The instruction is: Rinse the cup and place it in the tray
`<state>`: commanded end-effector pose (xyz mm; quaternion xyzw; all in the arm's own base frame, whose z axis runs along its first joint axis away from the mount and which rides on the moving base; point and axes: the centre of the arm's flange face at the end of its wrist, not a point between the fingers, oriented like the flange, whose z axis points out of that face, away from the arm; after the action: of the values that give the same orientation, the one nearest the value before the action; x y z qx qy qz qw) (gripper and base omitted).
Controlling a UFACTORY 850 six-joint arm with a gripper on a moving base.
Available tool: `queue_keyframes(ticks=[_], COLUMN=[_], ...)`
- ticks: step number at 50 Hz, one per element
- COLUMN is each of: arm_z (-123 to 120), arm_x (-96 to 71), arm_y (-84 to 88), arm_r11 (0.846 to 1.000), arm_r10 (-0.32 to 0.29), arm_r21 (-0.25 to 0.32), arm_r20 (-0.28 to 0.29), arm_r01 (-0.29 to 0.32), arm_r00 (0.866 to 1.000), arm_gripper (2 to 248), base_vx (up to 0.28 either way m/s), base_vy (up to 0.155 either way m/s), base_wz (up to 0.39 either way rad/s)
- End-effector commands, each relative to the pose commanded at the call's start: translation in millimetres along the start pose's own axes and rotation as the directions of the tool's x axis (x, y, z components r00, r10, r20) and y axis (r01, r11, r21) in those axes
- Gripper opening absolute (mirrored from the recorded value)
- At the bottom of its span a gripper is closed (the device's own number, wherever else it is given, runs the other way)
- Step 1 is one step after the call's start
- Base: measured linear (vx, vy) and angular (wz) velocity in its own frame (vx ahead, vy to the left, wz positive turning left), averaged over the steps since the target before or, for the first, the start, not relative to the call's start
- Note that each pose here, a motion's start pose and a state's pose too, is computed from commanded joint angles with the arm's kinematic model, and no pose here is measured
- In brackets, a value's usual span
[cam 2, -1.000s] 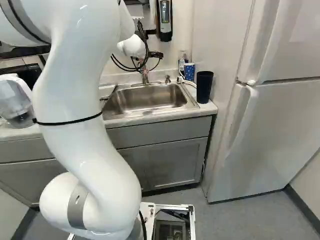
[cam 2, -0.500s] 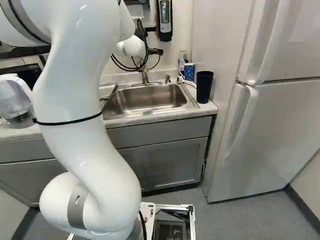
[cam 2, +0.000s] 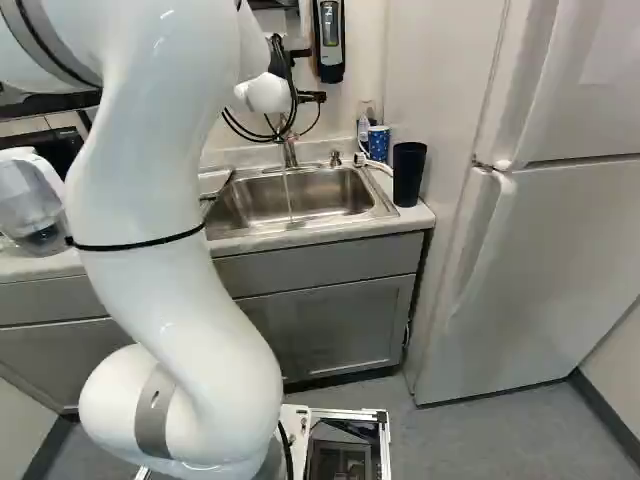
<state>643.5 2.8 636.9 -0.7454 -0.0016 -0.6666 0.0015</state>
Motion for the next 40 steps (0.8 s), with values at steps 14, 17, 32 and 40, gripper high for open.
queue_keyframes(ticks=[14, 17, 32, 40], arm_z=[-5.9, -9.1, -29.1, -41.2], arm_x=[-0.1, -0.2, -0.9, -1.5], arm_y=[0.0, -0.2, -2.8, -5.3], arm_r11=[1.000, 1.000, 1.000, 1.000], arm_r10=[0.000, 0.000, -0.001, -0.001], arm_r21=[0.000, 0.000, 0.005, 0.009], arm_r20=[0.002, 0.003, 0.009, 0.012], arm_r01=[0.000, 0.000, 0.001, 0.001], arm_r00=[1.000, 1.000, 1.000, 1.000], arm_gripper=[247, 247, 247, 247], base_vx=[0.000, 0.000, 0.000, 0.000], base_vy=[0.000, 0.000, 0.000, 0.000], base_wz=[0.000, 0.000, 0.000, 0.000])
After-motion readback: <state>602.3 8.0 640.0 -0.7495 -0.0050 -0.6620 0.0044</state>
